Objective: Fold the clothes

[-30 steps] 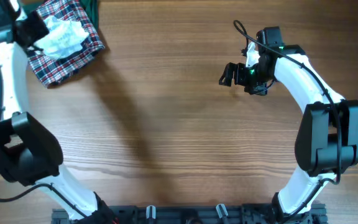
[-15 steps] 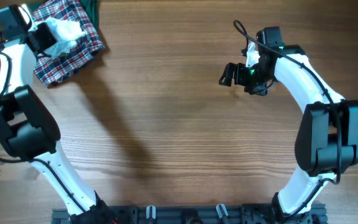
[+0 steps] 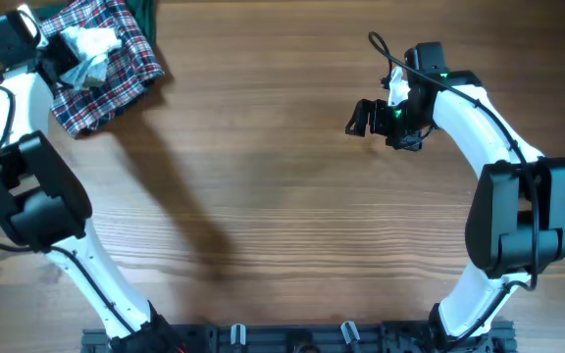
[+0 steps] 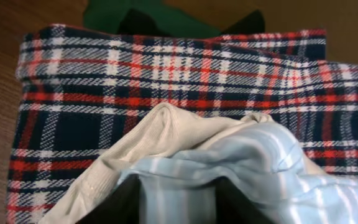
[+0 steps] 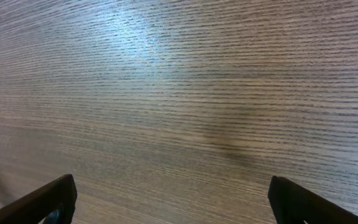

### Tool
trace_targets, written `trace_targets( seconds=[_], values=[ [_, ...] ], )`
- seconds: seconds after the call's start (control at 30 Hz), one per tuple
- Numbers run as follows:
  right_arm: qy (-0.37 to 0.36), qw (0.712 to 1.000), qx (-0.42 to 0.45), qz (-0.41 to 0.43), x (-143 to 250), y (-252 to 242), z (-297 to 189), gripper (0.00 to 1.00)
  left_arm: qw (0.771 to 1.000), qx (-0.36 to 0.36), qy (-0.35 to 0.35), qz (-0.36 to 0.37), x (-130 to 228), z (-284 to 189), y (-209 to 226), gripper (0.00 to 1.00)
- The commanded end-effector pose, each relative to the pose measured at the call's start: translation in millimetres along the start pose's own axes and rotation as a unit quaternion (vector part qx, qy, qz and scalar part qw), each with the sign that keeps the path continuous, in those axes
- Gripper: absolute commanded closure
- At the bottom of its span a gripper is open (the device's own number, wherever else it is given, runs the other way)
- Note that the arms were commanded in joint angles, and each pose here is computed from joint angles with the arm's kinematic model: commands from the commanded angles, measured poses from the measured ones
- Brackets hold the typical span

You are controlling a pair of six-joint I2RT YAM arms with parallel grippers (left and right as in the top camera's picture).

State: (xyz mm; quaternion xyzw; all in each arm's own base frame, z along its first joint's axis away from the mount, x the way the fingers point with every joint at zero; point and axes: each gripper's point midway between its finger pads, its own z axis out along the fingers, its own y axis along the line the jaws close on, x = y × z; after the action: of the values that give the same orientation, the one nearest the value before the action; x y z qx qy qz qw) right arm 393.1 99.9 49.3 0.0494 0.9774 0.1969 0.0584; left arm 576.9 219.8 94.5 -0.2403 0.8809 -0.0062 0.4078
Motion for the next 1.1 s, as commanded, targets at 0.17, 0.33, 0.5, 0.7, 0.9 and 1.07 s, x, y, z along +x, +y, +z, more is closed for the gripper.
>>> trace_targets(
  seconds=[0.17,0.33,0.5,0.7,0.9,1.07],
  values=[
    [0.010,1.000,-0.008,-0.012,5.0,2.9,4.5,0.00,0.999,0.022,-0.038,0.027,-40.5,-69.4,-51.4,0.51],
    [0.009,1.000,-0.008,-0.023,5.0,2.9,4.5,0.00,0.998,0.023,0.039,0.037,4.1,-60.4,-67.1,0.58],
    [0.008,1.000,-0.008,-0.023,4.3,3.1,4.5,0.00,0.995,0.015,0.096,0.037,47.5,-30.2,-65.0,0.59],
    [0.008,1.000,-0.008,-0.024,4.1,3.1,4.5,0.00,0.992,-0.011,0.118,0.033,71.6,-2.3,-45.1,0.56],
    [0.008,1.000,-0.008,-0.022,4.3,3.1,4.4,0.00,0.998,0.002,0.055,0.035,23.4,-34.5,-57.3,0.32],
    [-0.031,0.999,0.018,-0.004,-9.9,1.1,-12.6,0.00,0.998,0.031,-0.036,0.040,-47.3,-124.6,-83.6,0.11]
  ],
)
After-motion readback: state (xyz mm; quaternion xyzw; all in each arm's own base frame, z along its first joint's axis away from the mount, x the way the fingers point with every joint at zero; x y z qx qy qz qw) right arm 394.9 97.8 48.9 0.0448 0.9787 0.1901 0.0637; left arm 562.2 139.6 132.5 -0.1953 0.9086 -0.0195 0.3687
